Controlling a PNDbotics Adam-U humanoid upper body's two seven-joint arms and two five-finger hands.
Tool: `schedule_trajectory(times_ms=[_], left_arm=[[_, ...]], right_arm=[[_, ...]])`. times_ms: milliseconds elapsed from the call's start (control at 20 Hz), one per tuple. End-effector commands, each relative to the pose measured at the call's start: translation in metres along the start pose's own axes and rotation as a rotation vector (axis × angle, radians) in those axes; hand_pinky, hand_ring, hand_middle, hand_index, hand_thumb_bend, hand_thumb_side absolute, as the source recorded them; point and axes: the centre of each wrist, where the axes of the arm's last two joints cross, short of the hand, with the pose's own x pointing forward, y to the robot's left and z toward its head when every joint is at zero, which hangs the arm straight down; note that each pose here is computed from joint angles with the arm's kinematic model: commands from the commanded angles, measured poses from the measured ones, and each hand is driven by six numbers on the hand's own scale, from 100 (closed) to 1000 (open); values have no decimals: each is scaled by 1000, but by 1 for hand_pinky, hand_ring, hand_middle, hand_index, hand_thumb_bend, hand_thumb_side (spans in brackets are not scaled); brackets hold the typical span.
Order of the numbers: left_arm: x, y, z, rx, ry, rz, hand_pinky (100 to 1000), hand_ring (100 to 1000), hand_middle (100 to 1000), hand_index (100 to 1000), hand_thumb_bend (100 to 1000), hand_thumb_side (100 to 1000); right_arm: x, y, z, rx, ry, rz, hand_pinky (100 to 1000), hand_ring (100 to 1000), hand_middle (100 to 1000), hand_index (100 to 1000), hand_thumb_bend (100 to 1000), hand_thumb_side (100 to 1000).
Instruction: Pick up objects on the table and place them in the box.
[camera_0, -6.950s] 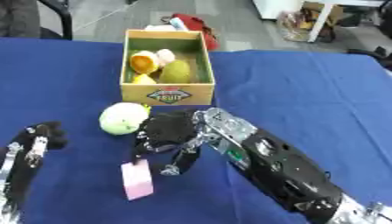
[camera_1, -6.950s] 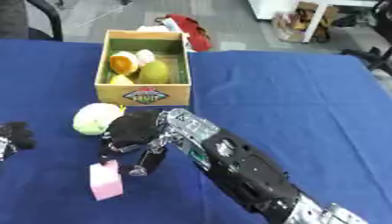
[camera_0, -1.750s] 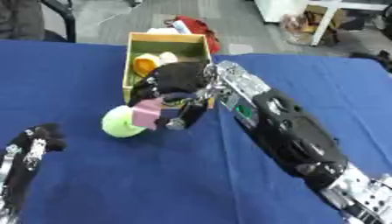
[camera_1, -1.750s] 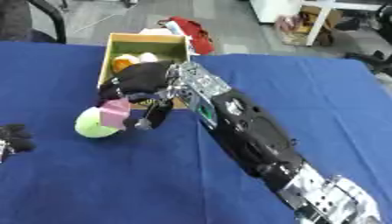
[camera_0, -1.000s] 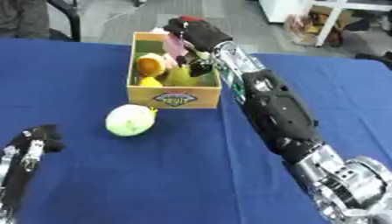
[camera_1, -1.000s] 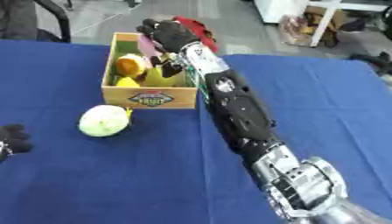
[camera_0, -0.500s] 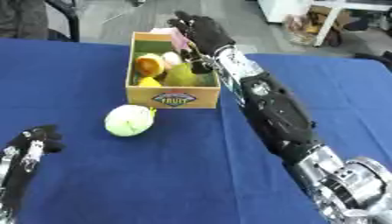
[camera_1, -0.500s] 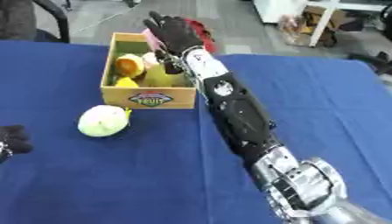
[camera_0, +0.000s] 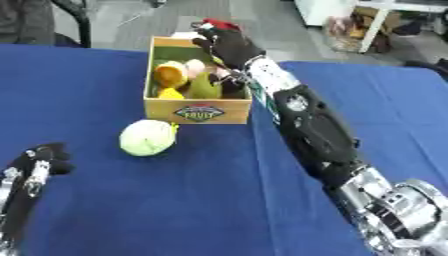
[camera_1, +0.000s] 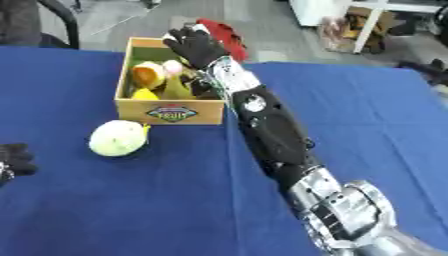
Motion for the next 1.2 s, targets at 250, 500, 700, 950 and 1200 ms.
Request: schedule_trajectory(times_ms=[250,500,700,950,1200], left_arm=[[5,3,-2,-5,-20,-11,670,573,582,751,100,762],[6,2,-3,-7,-25,-11,670,573,582,751,100,759],[7,2,-4,-7,-28,-11,670,573,582,751,100,759],[8,1,-5,-12,-32,-8,670,573,582,751,100,759],[9,1,-6,-13,-36,-6,671,579,582,750,100,758]], right_arm=[[4,-43,8,-11,-344,16,889,993,1000,1000,100,216],[30,-39,11,102,-552,1,884,969,967,1000,100,345],[54,-27,8,182,-647,-14,876,944,942,1000,100,426],[81,-14,0,244,-701,-34,872,935,945,1000,100,493],[102,-6,-7,259,-714,-56,868,929,950,1000,100,518]])
